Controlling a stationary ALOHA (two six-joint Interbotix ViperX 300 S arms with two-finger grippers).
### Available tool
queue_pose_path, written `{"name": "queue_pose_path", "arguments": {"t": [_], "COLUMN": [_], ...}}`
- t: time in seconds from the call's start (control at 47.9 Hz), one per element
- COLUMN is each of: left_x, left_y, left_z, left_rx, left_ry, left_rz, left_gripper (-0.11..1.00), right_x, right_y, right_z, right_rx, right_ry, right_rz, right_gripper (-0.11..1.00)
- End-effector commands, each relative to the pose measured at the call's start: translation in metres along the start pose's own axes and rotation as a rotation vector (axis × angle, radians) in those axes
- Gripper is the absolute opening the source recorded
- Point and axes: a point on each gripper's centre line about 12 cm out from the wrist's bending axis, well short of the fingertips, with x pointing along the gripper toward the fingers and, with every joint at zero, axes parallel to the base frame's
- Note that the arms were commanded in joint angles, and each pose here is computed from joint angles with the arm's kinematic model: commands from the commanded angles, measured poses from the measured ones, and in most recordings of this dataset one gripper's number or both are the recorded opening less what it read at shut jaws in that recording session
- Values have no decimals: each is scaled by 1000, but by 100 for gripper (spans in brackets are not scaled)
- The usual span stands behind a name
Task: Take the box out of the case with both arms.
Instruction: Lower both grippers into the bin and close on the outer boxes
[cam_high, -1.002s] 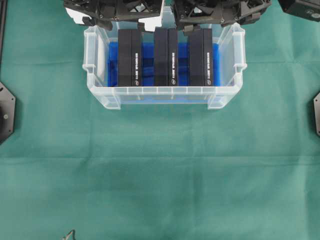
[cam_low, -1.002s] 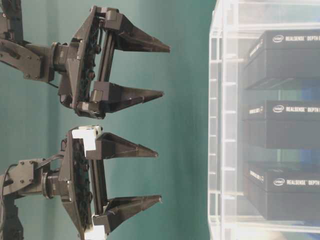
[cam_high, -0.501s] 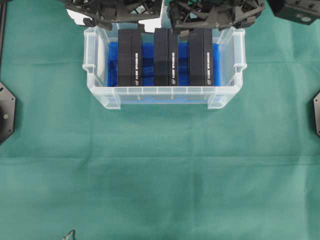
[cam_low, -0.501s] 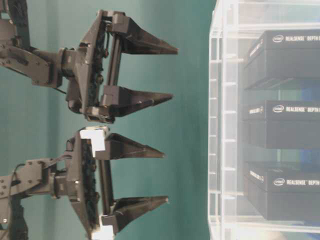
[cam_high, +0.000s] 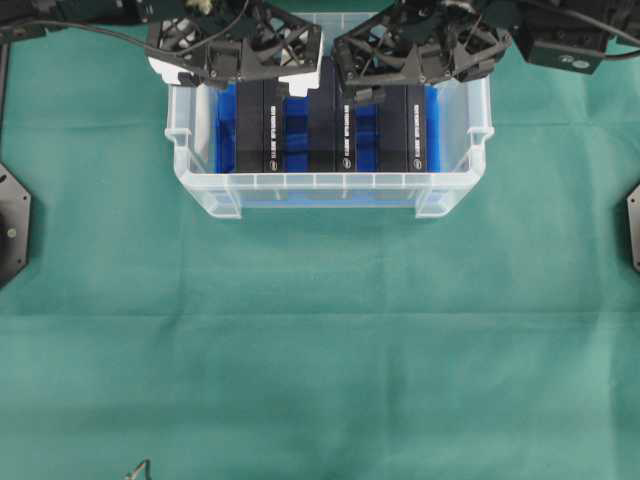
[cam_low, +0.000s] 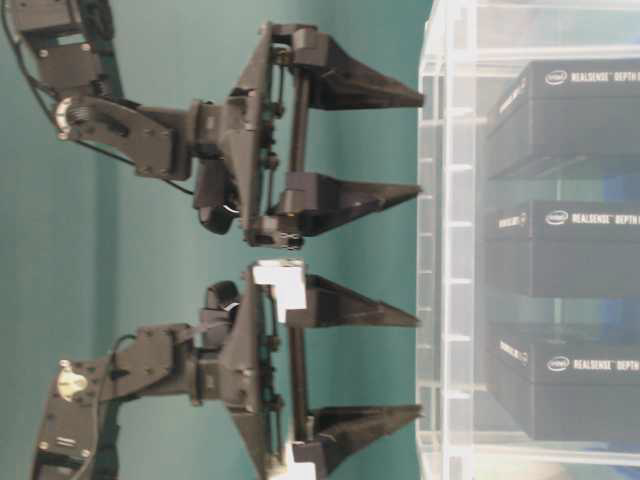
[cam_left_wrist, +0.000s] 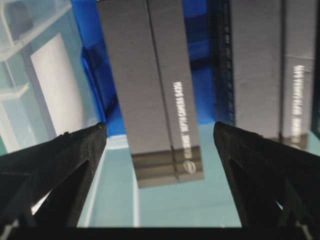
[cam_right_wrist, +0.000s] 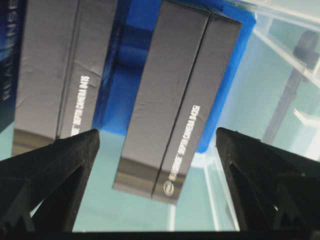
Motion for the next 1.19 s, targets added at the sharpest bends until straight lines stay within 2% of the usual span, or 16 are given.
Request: {"name": "queue_pose_path", "arguments": {"t": [0.0,0.146,0.334,0.439,0.564,0.898,1.169], "left_x": [-11,3,21,30,39,56,57], "left_y": [2,2,5,5,2,10,11], "left_z": [-1,-2,-6,-8,-9,-13,-13], "left_rx": [-1,3,8,-3,-3,-4,-4], "left_ry": [-24,-26,-13,-10,-13,3,5], "left_rz": [-49,-64,-39,-34,-52,-14,-10], "left_gripper": [92,92,92,92,91,91,91], "right_x": [-1,13,27,35,44,56,57], "right_y": [0,-4,-8,-10,-12,-14,-14], "right_z": [-1,-4,-7,-8,-10,-11,-11], "right_rx": [-2,-6,-9,-12,-14,-15,-12], "right_ry": [-13,-11,-12,-11,-4,-3,-2], "right_rz": [35,32,39,36,24,24,21], "right_gripper": [95,95,95,95,95,95,95]}}
